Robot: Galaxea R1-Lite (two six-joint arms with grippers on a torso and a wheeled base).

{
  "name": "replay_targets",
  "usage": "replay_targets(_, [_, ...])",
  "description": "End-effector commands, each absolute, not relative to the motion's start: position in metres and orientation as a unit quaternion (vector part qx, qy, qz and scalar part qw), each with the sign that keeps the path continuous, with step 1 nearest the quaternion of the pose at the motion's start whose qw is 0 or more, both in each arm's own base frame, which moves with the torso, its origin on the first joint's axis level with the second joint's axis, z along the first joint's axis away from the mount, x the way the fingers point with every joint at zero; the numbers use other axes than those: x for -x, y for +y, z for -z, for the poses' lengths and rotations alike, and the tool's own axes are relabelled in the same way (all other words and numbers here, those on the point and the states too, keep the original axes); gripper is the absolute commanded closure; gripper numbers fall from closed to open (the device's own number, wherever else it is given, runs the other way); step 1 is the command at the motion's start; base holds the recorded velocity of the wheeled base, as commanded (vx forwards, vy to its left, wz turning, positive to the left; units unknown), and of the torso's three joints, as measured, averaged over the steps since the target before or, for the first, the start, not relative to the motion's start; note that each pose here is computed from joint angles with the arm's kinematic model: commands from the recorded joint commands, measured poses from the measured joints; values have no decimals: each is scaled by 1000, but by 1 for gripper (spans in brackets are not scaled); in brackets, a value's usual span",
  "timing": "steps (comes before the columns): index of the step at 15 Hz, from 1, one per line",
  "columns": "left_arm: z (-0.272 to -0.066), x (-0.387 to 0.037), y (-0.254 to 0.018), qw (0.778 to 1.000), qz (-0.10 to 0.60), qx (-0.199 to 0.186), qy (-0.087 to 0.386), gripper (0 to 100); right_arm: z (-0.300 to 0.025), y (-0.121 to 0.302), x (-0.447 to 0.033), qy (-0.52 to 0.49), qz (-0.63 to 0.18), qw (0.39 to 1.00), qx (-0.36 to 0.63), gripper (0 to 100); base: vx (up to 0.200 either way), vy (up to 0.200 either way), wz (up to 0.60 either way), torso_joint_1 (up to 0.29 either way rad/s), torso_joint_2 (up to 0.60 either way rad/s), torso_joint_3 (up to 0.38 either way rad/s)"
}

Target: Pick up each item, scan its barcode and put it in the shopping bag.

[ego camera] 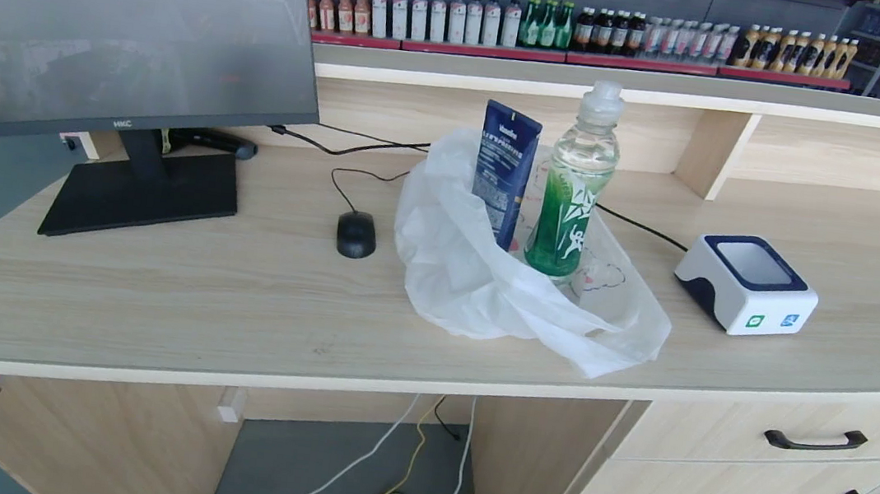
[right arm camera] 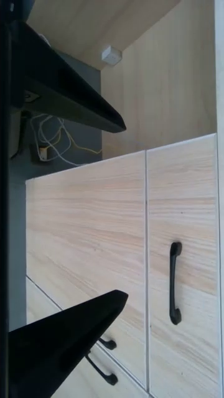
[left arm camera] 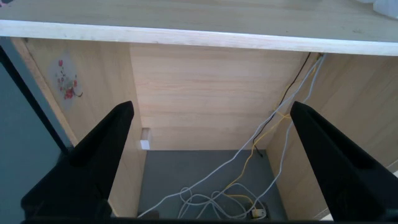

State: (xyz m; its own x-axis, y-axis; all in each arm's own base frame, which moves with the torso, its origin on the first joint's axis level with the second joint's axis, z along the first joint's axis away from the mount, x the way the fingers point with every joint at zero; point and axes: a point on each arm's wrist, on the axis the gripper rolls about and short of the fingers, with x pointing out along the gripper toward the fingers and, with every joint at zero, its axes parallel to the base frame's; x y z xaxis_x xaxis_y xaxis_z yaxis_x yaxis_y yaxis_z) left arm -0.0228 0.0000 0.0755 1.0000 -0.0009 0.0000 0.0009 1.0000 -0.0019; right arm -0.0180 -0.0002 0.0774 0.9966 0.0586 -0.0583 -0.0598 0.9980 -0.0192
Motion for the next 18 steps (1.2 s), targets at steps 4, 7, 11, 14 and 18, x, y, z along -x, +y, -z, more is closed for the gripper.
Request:
replay_targets(4, [-75,23,0,1000,1,1,0,0,-77,0,18,32,-30,999,11,0,0,0,0,0,0,0])
replay_targets(7, [-75,23,0,1000,0,2,0,0,-77,0,18,32,-30,999,11,0,0,-133,0,5,-2,2])
replay_targets(11, [-75,23,0,1000,0,2,0,0,-77,0,18,32,-30,999,10,0,0,-200,0,6,6,6])
replay_targets(14, [-75,23,0,1000,1,2,0,0,-77,0,18,32,-30,999,10,0,0,-200,0,-1,2,5])
replay_targets(18, [-75,23,0,1000,1,3,0,0,-76,0,21,7,-15,1000,11,0,0,-200,0,4,0,2])
